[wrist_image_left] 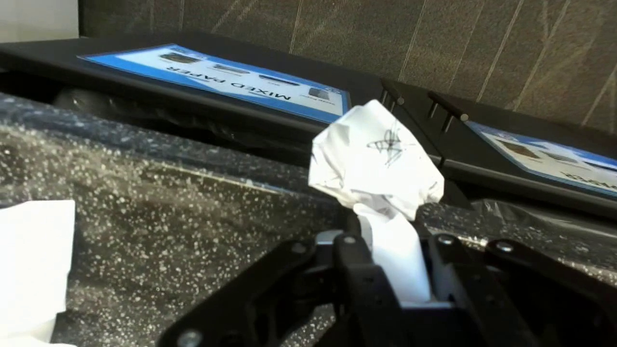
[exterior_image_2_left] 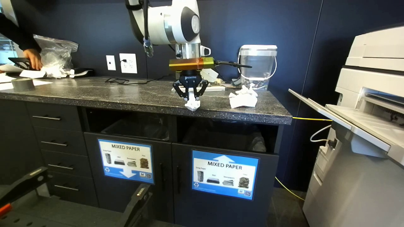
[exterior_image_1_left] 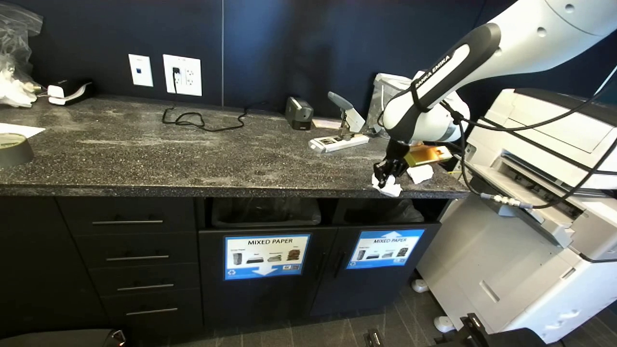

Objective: Pick up the pieces of paper from the countertop and put them in the right bin.

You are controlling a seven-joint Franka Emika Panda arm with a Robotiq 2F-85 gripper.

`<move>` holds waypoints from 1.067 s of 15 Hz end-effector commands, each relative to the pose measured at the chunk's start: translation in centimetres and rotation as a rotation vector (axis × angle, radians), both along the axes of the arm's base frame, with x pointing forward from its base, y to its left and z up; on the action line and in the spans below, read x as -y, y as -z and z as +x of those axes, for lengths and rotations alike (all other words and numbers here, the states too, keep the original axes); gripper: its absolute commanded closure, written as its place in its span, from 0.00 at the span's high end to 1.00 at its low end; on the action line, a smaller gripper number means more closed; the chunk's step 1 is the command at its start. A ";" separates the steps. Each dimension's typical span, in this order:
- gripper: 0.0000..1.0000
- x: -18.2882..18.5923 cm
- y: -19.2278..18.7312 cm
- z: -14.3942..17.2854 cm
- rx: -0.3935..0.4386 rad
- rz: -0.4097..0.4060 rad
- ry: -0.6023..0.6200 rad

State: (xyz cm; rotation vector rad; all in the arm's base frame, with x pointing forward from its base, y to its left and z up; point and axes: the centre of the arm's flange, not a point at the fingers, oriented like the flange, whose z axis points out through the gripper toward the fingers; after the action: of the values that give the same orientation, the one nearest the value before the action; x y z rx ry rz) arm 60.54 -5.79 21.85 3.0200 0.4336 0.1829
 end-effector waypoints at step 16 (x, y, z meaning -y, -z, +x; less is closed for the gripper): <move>0.18 1.7 14.4 -9.3 0.295 0.077 0.278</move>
State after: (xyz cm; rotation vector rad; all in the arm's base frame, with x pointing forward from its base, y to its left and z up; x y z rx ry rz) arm 51.11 -7.26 8.28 3.0488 0.0404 0.4780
